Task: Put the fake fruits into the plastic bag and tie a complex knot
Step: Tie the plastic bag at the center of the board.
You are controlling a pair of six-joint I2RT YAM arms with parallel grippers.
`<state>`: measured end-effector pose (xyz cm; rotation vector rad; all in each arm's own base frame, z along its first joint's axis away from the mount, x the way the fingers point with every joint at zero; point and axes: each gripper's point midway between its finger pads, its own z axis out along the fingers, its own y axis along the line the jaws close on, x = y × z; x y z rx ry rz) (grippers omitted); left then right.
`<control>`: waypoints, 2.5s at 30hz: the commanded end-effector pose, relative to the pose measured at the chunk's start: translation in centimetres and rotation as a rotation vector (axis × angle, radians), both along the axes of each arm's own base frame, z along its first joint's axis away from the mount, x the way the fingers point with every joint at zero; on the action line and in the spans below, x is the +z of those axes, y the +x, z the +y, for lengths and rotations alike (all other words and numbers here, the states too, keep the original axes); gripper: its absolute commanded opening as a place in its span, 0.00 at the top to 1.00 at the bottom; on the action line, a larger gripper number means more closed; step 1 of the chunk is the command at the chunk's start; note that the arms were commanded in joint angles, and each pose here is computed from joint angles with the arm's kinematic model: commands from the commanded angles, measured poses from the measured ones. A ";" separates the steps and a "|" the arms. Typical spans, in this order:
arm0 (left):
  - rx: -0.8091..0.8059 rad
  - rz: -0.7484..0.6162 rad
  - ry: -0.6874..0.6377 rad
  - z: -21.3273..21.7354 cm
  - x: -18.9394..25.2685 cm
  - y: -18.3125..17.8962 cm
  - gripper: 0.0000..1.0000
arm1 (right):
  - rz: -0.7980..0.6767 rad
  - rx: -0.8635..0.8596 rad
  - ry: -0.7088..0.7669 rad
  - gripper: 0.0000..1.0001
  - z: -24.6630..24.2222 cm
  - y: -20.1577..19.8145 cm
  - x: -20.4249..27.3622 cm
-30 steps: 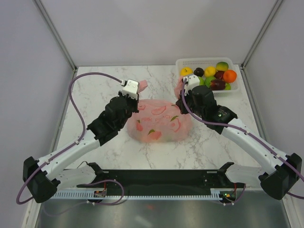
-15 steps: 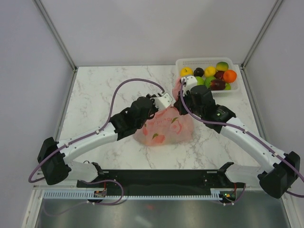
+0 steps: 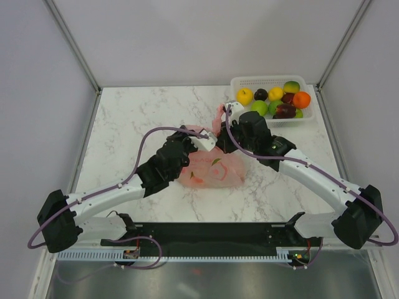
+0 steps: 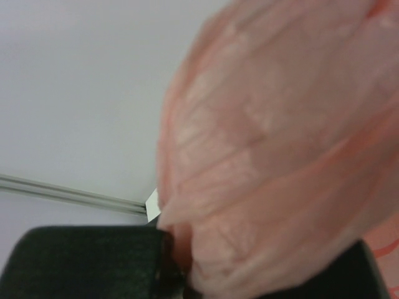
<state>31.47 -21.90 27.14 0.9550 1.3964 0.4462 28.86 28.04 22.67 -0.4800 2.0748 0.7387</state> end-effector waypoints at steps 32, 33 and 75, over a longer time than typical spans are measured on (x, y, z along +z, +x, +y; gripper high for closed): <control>-0.165 0.049 -0.062 -2.8 -0.2 -2.4 0.98 | -0.141 0.207 0.034 0.45 -1.5 -3.7 2.9; -0.165 0.049 -0.064 -2.8 -0.1 -2.4 0.98 | -0.139 0.227 0.031 0.41 -1.5 -4.0 2.6; -0.173 0.096 -0.069 -2.8 -1.7 -1.8 0.98 | -0.322 0.312 0.228 0.88 0.7 -2.5 5.3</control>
